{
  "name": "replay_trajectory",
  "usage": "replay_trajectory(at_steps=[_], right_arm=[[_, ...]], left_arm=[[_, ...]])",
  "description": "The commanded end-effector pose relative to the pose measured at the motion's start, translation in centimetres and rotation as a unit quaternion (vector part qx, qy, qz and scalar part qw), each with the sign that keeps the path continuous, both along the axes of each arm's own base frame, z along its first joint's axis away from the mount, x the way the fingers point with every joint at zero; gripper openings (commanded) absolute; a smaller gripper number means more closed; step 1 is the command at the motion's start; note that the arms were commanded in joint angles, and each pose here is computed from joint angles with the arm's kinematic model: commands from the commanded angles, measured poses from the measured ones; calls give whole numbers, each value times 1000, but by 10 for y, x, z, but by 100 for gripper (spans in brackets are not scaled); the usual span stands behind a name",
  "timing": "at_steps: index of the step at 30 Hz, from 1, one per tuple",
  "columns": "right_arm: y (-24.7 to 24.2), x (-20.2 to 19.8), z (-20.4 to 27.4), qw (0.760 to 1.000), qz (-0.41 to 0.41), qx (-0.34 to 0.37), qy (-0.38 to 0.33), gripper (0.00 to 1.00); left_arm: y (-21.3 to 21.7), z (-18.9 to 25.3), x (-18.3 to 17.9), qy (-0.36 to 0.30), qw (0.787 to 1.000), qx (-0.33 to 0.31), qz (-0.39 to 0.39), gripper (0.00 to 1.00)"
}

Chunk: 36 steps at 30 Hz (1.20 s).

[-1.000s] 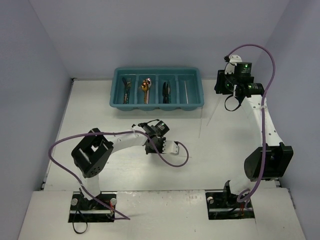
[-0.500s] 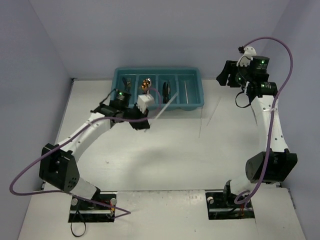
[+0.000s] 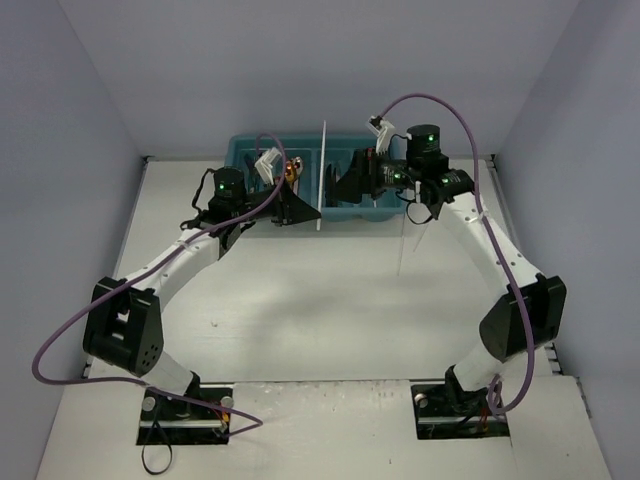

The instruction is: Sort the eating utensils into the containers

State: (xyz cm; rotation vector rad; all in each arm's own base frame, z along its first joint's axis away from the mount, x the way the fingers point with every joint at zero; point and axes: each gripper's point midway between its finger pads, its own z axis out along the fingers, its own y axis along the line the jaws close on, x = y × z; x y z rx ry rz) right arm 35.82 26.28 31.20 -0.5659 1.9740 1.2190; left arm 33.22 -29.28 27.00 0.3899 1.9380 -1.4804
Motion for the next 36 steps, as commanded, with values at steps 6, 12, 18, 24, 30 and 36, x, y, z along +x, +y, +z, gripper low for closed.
replay_trajectory(at_steps=[6,12,18,24,30,36], right_arm=[[32,2,22,998,47,40,-28,76],[40,7,18,998,50,40,-23,72],[48,12,14,998,56,42,-12,37],[46,15,13,998,52,41,-11,0],[9,47,15,999,-9,30,-33,0],[-87,129,5,979,-190,-28,-71,0]], left_arm=[[-7,44,-13,-32,997,-70,-23,0],[-8,43,-19,-35,997,-69,-27,0],[-10,42,-23,-38,997,-67,-31,0],[-8,41,-25,-42,996,-66,-30,44],[18,43,-6,-49,998,-51,2,91],[73,34,25,-94,992,21,80,91]])
